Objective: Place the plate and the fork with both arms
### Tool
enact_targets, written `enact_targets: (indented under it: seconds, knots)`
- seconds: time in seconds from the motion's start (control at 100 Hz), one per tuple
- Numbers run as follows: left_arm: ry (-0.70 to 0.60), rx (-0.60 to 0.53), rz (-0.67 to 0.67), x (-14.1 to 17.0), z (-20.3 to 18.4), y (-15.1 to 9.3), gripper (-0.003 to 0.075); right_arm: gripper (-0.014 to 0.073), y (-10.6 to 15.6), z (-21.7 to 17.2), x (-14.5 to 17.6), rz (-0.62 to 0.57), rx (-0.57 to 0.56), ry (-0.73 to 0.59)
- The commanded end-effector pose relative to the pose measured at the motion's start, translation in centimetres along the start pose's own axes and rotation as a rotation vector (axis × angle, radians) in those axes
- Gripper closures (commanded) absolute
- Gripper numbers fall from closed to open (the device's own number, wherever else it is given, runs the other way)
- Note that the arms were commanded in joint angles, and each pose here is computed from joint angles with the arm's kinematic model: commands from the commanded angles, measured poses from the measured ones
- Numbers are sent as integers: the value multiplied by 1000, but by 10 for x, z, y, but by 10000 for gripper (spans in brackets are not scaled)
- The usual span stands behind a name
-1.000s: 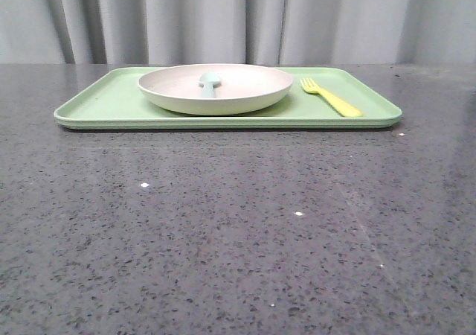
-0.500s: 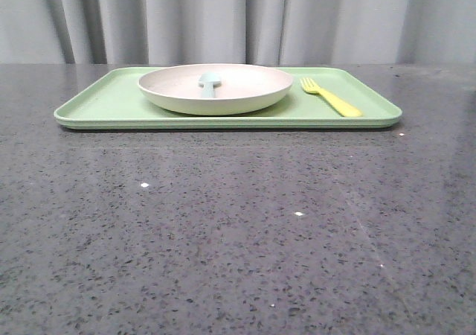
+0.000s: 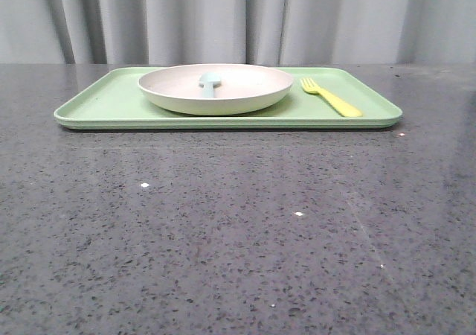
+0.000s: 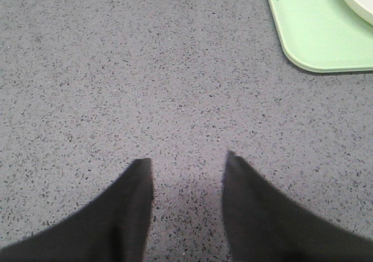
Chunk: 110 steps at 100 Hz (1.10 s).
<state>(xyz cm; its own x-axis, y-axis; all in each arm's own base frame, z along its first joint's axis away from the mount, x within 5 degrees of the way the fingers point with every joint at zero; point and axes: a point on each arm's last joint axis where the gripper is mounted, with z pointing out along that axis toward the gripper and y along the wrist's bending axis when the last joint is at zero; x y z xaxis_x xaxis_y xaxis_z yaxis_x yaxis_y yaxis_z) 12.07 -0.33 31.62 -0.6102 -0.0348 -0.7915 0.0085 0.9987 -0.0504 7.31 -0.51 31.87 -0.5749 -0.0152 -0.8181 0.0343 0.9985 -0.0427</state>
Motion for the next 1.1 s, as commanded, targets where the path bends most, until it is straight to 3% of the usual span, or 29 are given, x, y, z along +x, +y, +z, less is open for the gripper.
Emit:
enact_targets:
  seconds: [0.0,0.1,1.09]
  knots:
    - [-94,5,-19,-13,-5,-1,608,715,-1,-4,-11,-14,12,-81]
    - [-92,5,-19,-12,-5,-1,743,715,-1,-4,-11,-14,12,-81]
    - [-92,5,-19,-12,-5,-1,741,715,-1,-4,-11,-14,12,-81]
